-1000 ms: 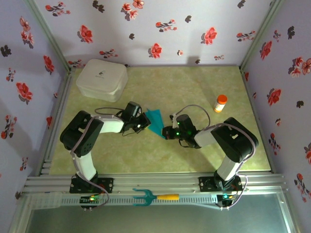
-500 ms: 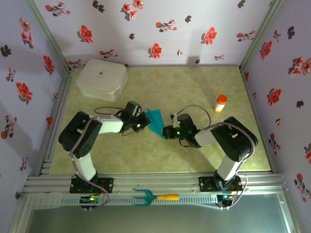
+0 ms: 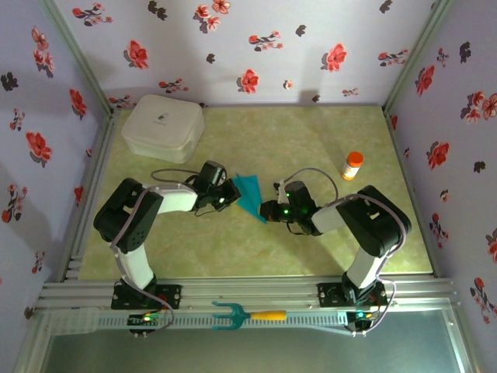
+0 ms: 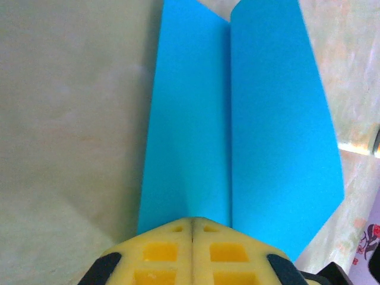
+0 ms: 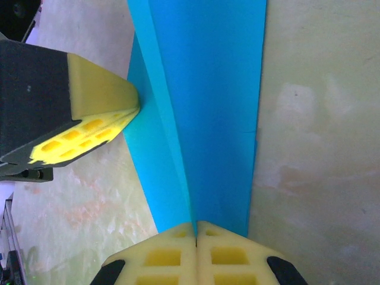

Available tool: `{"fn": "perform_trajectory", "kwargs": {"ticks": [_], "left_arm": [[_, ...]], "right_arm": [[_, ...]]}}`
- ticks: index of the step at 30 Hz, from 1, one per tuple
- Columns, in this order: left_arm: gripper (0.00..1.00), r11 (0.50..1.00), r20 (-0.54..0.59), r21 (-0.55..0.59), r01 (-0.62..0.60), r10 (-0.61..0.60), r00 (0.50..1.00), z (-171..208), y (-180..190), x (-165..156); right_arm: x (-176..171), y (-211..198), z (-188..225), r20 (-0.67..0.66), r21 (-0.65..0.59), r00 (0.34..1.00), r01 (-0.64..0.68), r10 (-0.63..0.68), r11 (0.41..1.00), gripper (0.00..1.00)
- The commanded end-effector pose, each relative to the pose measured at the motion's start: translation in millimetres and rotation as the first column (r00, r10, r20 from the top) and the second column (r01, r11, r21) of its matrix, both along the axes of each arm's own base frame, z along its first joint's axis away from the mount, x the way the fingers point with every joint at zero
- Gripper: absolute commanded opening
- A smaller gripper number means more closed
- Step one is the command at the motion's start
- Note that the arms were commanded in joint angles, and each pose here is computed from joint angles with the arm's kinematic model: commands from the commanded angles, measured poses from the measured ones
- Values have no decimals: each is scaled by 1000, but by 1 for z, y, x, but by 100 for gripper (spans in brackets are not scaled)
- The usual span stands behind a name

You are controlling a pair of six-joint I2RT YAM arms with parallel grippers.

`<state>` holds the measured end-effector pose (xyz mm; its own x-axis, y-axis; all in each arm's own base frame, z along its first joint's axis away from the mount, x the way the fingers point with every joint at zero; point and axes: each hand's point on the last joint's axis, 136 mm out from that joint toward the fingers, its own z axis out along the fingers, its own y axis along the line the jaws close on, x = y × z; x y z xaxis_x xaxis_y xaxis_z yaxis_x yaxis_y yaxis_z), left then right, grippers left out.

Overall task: Fold a paper plane with a square sheet of paper (pick it up from the middle)
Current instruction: Fourth fold the wing at the center of the table.

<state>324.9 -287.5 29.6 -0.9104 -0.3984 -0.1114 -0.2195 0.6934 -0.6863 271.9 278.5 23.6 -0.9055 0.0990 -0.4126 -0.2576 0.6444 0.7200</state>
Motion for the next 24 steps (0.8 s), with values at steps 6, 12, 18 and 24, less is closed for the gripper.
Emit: {"fn": "perform_trajectory", "kwargs": {"ticks": [6, 12, 18, 24], "left_arm": [[0, 1000, -72, 9, -10, 11, 997, -16, 3, -8], [0, 1000, -95, 20, -22, 24, 995, -22, 7, -16], [0, 999, -90, 29, -22, 25, 996, -21, 8, -17], [0, 999, -90, 36, -25, 29, 996, -21, 10, -18]], "right_arm": [[-3, -6, -11, -59, -21, 998, 25, -26, 999, 2], [-2, -6, -5, -45, -17, 999, 25, -26, 1000, 3], [-3, -6, -7, -52, -18, 998, 25, -26, 1000, 3], [-3, -5, -2, -46, -4, 999, 19, -20, 1000, 3]]}}
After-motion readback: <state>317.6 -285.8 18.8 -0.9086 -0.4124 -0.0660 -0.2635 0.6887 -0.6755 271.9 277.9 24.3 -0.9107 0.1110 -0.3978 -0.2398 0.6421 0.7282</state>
